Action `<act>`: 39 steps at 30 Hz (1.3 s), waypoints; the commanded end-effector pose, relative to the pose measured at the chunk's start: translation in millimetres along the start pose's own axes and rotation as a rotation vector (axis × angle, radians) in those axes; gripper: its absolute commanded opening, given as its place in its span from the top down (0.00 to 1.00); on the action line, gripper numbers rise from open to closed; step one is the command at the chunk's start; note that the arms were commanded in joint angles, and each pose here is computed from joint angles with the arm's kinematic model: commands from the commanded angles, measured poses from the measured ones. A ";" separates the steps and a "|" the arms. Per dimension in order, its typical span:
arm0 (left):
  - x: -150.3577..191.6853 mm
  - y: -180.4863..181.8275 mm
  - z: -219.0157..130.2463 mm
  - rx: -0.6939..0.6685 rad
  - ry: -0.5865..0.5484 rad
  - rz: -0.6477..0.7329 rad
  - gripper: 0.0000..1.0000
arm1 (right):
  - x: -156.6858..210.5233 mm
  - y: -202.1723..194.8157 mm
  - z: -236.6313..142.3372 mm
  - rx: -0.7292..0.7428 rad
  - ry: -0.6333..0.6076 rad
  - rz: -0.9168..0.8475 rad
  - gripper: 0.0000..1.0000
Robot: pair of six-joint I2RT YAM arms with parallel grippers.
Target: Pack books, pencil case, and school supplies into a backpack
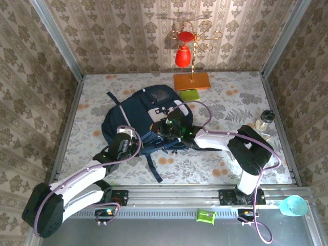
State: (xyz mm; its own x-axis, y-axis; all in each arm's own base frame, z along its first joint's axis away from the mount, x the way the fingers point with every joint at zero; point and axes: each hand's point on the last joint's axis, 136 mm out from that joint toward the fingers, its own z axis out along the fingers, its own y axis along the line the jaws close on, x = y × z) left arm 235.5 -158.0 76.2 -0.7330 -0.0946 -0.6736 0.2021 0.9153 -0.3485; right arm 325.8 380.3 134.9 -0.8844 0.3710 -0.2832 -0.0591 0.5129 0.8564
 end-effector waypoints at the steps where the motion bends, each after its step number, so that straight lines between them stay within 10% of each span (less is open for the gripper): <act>1: -13.0 15.2 -0.7 -0.073 -0.053 0.027 0.78 | -18.4 41.9 -25.9 -0.117 -0.055 -0.063 1.00; 7: -10.6 22.8 -7.9 -0.086 -0.032 0.054 1.00 | -30.4 23.8 -36.0 -0.060 -0.077 -0.088 1.00; 24: -8.5 37.7 -29.6 -0.101 0.030 0.026 1.00 | -56.1 -18.4 -48.7 0.131 0.082 -0.273 1.00; 39: 14.1 16.0 -54.2 0.000 0.060 -0.021 1.00 | -70.4 18.6 8.8 -0.003 0.279 -0.361 1.00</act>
State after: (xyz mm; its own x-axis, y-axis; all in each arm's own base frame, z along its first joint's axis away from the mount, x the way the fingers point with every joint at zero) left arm 201.6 -130.6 107.2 -0.7404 -0.0908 -0.6660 0.2271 0.8988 -0.3750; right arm 381.7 359.3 147.0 -0.9297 -0.0148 -0.3681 -0.2959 0.6252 0.7222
